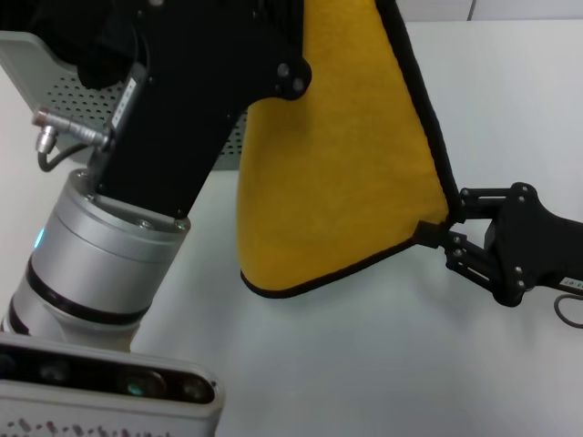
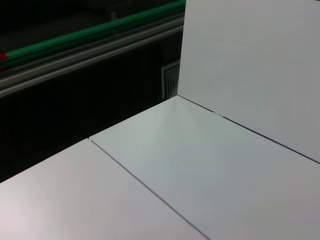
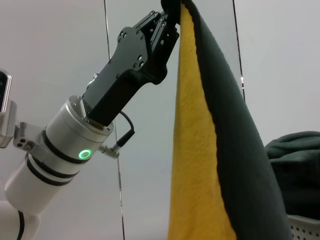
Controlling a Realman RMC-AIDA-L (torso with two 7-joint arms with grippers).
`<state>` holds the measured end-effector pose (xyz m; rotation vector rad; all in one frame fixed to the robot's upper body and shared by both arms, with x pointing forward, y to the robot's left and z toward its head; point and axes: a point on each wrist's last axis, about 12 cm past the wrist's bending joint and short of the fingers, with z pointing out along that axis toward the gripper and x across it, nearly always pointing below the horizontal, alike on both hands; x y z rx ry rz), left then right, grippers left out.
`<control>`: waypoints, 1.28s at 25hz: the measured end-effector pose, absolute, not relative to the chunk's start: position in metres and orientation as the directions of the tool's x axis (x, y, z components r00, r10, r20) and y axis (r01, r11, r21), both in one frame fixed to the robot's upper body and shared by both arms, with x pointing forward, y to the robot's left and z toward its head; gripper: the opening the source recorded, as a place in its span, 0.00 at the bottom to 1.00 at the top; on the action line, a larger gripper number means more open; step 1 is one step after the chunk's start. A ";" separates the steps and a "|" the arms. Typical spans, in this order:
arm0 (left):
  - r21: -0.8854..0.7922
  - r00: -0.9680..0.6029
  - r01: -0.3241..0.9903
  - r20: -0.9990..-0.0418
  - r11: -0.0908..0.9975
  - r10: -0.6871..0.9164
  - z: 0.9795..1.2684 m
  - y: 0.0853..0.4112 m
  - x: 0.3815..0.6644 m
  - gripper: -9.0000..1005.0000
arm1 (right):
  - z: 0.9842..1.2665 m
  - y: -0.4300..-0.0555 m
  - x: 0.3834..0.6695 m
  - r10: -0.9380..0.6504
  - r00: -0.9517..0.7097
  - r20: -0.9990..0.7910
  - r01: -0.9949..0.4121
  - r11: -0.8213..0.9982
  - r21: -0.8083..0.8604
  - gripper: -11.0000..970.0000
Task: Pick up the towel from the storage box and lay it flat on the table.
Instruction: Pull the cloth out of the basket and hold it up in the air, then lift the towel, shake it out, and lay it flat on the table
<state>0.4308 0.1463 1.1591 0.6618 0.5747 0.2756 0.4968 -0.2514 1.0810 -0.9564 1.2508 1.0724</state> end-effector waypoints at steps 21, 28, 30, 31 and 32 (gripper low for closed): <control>0.647 0.810 -0.066 -0.410 0.760 0.419 1.159 0.147 0.432 0.02 | 1.078 -0.252 0.492 0.085 0.075 -0.994 -0.965 0.258 -0.050 0.15; 0.653 0.799 -0.067 -0.418 0.754 0.432 1.153 0.147 0.434 0.02 | 1.079 -0.258 0.490 0.108 0.101 -0.989 -0.950 0.307 -0.063 0.06; 0.656 0.788 -0.069 -0.426 0.752 0.444 1.149 0.148 0.435 0.02 | 1.081 -0.260 0.491 0.122 0.111 -0.986 -0.943 0.325 -0.066 0.03; 0.650 0.782 -0.069 -0.435 0.757 0.446 1.145 0.148 0.436 0.02 | 1.084 -0.262 0.493 0.140 0.122 -0.983 -0.938 0.339 -0.068 0.03; 0.635 0.777 -0.066 -0.451 0.770 0.439 1.141 0.150 0.435 0.02 | 1.086 -0.263 0.494 0.149 0.130 -0.980 -0.936 0.345 -0.072 0.03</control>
